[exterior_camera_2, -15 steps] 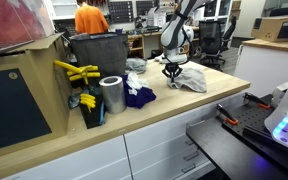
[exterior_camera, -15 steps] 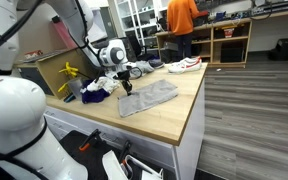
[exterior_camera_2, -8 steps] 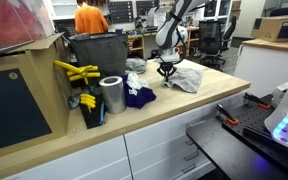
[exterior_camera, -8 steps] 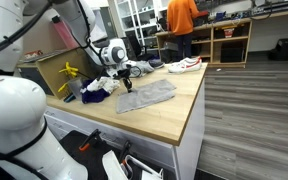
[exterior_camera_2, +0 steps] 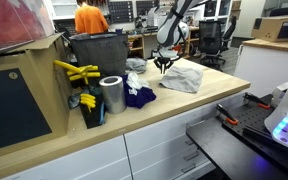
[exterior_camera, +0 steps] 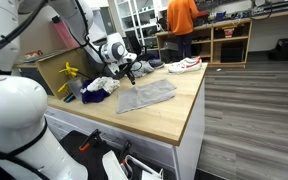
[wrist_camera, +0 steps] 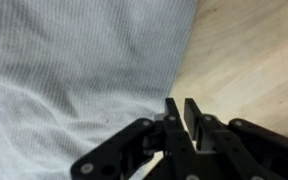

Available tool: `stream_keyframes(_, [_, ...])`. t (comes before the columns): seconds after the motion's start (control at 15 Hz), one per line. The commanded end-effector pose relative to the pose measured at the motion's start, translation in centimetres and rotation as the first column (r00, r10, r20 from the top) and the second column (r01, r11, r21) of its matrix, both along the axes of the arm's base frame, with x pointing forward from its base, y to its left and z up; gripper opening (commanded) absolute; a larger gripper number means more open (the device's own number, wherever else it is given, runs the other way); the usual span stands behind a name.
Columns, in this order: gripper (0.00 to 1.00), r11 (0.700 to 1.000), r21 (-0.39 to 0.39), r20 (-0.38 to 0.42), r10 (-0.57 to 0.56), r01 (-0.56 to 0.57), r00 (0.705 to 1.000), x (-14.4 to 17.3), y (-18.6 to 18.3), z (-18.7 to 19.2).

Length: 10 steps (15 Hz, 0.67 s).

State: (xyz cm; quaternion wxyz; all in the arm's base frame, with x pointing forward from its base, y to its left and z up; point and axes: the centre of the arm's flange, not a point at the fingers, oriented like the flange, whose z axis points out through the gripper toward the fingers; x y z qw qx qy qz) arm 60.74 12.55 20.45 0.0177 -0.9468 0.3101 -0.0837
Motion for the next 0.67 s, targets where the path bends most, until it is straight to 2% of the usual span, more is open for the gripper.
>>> stream_keyframes(0.0, [0.49, 1.0, -0.018, 0.066, -0.004, 0.006, 0.998, -1.8, -3.0, 4.7])
stream_keyframes(0.07, [0.55, 0.999, -0.034, 0.068, -0.026, 0.028, 0.997, -1.6, -4.4, 5.4])
stream_keyframes(0.27, [0.8, 0.993, -0.043, 0.006, -0.113, 0.114, 0.994, -0.5, -9.2, 5.8])
stream_keyframes(0.47, [0.99, 0.975, -0.046, -0.049, -0.219, 0.217, 0.974, 0.4, -14.1, 4.9])
stream_keyframes(0.6, [1.0, 0.956, -0.043, -0.084, -0.293, 0.291, 0.952, 0.7, -17.2, 4.1])
